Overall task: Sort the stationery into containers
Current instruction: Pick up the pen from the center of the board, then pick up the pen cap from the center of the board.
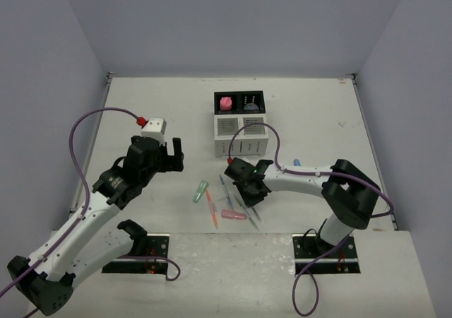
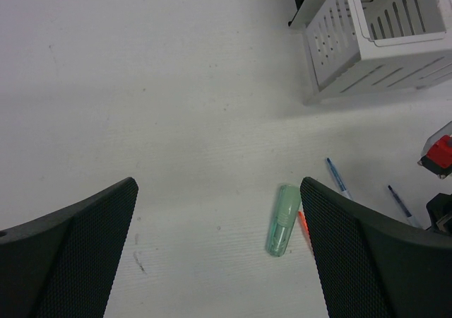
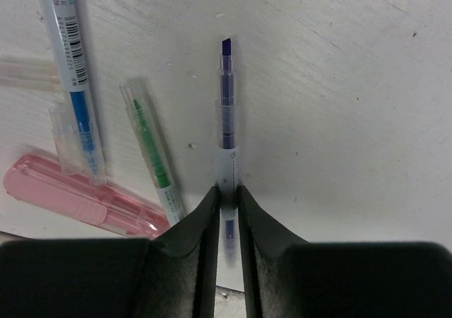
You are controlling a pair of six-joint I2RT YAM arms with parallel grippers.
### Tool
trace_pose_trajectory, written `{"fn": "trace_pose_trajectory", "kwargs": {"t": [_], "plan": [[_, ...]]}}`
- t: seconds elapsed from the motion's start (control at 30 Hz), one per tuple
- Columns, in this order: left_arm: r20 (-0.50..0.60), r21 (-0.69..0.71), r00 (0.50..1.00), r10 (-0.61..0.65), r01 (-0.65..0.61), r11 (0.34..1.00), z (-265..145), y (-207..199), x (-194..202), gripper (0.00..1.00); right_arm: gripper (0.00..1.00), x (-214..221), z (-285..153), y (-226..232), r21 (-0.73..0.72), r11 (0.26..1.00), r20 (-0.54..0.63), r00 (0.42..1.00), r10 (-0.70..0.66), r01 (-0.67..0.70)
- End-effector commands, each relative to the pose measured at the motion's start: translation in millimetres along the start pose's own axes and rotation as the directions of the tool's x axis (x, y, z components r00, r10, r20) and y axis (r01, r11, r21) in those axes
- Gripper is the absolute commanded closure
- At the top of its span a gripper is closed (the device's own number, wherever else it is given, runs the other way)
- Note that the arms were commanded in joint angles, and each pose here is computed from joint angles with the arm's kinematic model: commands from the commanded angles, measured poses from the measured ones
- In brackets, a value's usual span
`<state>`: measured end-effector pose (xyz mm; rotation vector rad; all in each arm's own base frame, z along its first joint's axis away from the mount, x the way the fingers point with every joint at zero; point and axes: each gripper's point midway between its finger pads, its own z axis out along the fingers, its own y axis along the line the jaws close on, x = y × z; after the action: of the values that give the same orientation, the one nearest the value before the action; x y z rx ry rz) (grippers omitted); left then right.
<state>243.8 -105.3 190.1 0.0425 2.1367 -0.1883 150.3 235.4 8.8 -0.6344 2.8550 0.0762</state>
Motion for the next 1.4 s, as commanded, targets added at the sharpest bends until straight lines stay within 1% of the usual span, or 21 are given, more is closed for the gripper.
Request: {"fn": "trace_pose_trajectory", "kwargs": {"t": [0.0,0.07,0.23,0.33,0.47,0.53,0.6,0.67,0.7,0.73,0.77,0.87,0.9,1.0,1.07,1.13,1.17,1.2,1.23,1.27,1.37], "plan": [[0.03,0.027,0.999,0.012,-0.013,1.0,0.4,-3.3,-6.1,0.0,0.85,-7.2,-2.2,-4.5,0.034,0.999,0.03,1.0,0.002,-0.003],[0.031,0.036,0.999,0.015,-0.016,0.999,0.1,-4.7,-6.3,0.0,1.0,-8.1,-4.5,-6.2,0.041,0.999,0.037,0.999,0.001,-0.003],[0.036,0.066,0.999,0.023,-0.026,0.998,-1.8,-10.0,-9.8,0.0,1.0,-11.8,-17.3,-13.8,0.064,0.998,0.077,0.997,0.016,-0.021],[0.04,0.149,0.999,0.025,-0.031,0.988,-8.8,-24.9,-15.2,0.0,1.0,-14.8,-34.6,-24.3,0.069,0.996,0.153,0.987,0.047,-0.058],[0.014,0.282,1.0,0.015,-0.018,0.959,-10.6,-54.5,-16.1,0.0,1.0,-17.6,-62.6,-39.8,0.034,0.988,0.27,0.953,0.136,-0.151],[-0.017,0.274,1.0,0.026,-0.02,0.961,-3.7,-65.6,-8.4,0.0,1.0,-18.4,-76.8,-49.0,0.016,0.981,0.322,0.93,0.178,-0.194],[-0.052,0.261,0.995,0.089,-0.072,0.963,2.4,-91.8,8.3,0.0,1.0,-16.7,-93.2,-56.0,-0.021,0.974,0.367,0.904,0.218,-0.226],[-0.078,0.292,0.984,0.161,-0.132,0.947,0.5,-119.5,25.5,0.0,1.0,-14.6,-101.9,-63.6,-0.025,0.968,0.395,0.887,0.24,-0.251],[-0.094,0.276,0.981,0.168,-0.136,0.952,6.4,-121.3,28.6,0.0,1.0,-13.2,-106.4,-64.8,-0.036,0.966,0.403,0.88,0.25,-0.258],[-0.134,0.275,0.971,0.196,-0.154,0.949,11.4,-132.7,44.4,0.0,1.0,-12.8,-114.7,-69.0,-0.051,0.96,0.43,0.861,0.27,-0.276],[-0.163,0.261,0.969,0.188,-0.142,0.955,14.4,-140.5,52.7,0.0,1.0,-10.0,-120.3,-72.3,-0.058,0.956,0.443,0.851,0.283,-0.288],[-0.189,0.232,0.97,0.154,-0.108,0.967,13.1,-155.9,64.2,0.01,1.0,-6.8,-128.0,-77.7,-0.074,0.948,0.466,0.829,0.308,-0.31],[-0.198,0.178,0.974,0.105,-0.07,0.982,12.7,-154.1,67.0,0.02,1.0,-6.8,-132.6,-78.3,-0.092,0.945,0.481,0.817,0.317,-0.313],[-0.192,0.094,0.981,0.014,0.004,0.996,11.2,-157.1,70.9,0.17,1.0,-8.5,-140.2,-82.9,-0.108,0.939,0.514,0.79,0.335,-0.328],[-0.204,0.098,0.979,0.007,0.013,0.995,15.4,-164.1,79.9,0.26,1.0,-8.4,-140.1,-83.8,-0.105,0.939,0.516,0.789,0.334,-0.328],[-0.214,0.149,0.975,0.063,-0.031,0.988,18.4,-176.9,85.2,0.34,1.0,-7.6,-138.0,-83.1,-0.101,0.94,0.509,0.795,0.33,-0.325],[-0.224,0.168,0.969,0.104,-0.067,0.984,20.9,-181.1,89.0,0.35,1.0,-7.3,-137.5,-83.2,-0.099,0.94,0.509,0.796,0.329,-0.325],[-0.245,0.18,0.956,0.161,-0.119,0.977,26.3,-185.4,99.1,0.39,1.0,-7.4,-136.4,-82.9,-0.097,0.941,0.507,0.797,0.328,-0.325],[-0.246,0.226,0.941,0.231,-0.175,0.958,25.7,-193.2,98.9,0.46,1.0,-7.2,-136.3,-82.5,-0.1,0.942,0.506,0.798,0.326,-0.321],[-0.255,0.243,0.93,0.265,-0.203,0.949,26.4,-196.0,102.8,0.64,1.0,-7.4,-137.1,-81.1,-0.109,0.942,0.507,0.797,0.326,-0.316],[-0.272,0.251,0.911,0.311,-0.245,0.937,26.7,-194.6,108.2,0.68,1.0,-7.4,-138.9,-80.2,-0.124,0.943,0.516,0.792,0.327,-0.308]]}}
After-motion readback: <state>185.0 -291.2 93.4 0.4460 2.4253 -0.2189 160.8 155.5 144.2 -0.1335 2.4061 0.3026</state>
